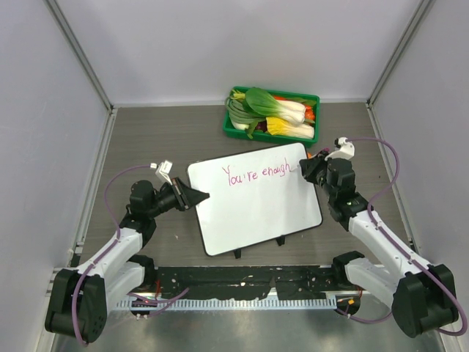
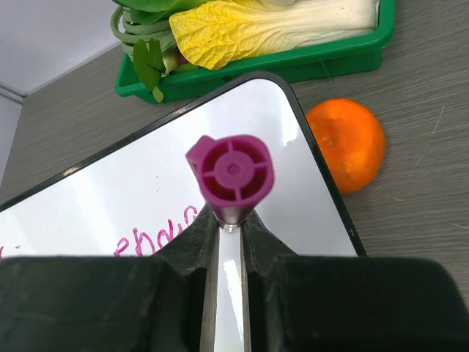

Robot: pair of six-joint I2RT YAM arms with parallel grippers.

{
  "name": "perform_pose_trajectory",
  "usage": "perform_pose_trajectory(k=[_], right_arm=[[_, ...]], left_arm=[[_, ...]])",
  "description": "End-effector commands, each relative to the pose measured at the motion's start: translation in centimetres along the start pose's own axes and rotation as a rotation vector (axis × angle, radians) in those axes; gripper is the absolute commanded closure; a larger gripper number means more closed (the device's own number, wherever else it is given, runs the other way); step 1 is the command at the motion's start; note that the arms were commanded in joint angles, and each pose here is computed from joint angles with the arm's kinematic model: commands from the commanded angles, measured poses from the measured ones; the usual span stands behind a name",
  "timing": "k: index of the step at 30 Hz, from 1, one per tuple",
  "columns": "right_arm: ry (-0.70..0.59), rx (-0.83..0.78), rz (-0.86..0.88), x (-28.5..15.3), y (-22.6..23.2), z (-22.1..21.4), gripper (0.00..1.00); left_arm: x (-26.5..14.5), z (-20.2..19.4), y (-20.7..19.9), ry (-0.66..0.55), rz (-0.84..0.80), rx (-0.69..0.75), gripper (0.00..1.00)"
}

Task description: Write a sentence on the whiteboard

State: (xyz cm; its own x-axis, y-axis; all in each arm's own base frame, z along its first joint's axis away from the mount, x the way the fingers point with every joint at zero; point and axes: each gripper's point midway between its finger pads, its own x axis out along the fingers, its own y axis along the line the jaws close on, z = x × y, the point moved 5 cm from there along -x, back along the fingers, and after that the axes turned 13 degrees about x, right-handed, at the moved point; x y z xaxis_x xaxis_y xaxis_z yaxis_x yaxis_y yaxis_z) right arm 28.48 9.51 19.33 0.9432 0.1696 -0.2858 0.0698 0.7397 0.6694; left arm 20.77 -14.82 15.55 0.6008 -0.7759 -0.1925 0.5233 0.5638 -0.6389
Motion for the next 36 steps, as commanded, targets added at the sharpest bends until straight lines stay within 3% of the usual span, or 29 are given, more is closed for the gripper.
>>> perform_pose_trajectory(k=[1, 10, 36], right_arm=[[-0.070, 0.006, 0.046, -0.6, 1.9, 2.4, 0.99], [-0.188, 0.027, 0.078, -1.5, 3.3, 4.9, 0.99], [-0.080, -0.005, -0.021, 1.1, 0.7, 2.0, 0.99]], left_arm=[[-0.2, -1.5, 3.5, 0.038, 0.174, 0.129, 1.00], [-0.2, -1.5, 3.5, 0.042, 0.174, 0.128, 1.00], [-0.2, -1.6, 3.5, 0.043, 0.175, 0.128, 1.00]])
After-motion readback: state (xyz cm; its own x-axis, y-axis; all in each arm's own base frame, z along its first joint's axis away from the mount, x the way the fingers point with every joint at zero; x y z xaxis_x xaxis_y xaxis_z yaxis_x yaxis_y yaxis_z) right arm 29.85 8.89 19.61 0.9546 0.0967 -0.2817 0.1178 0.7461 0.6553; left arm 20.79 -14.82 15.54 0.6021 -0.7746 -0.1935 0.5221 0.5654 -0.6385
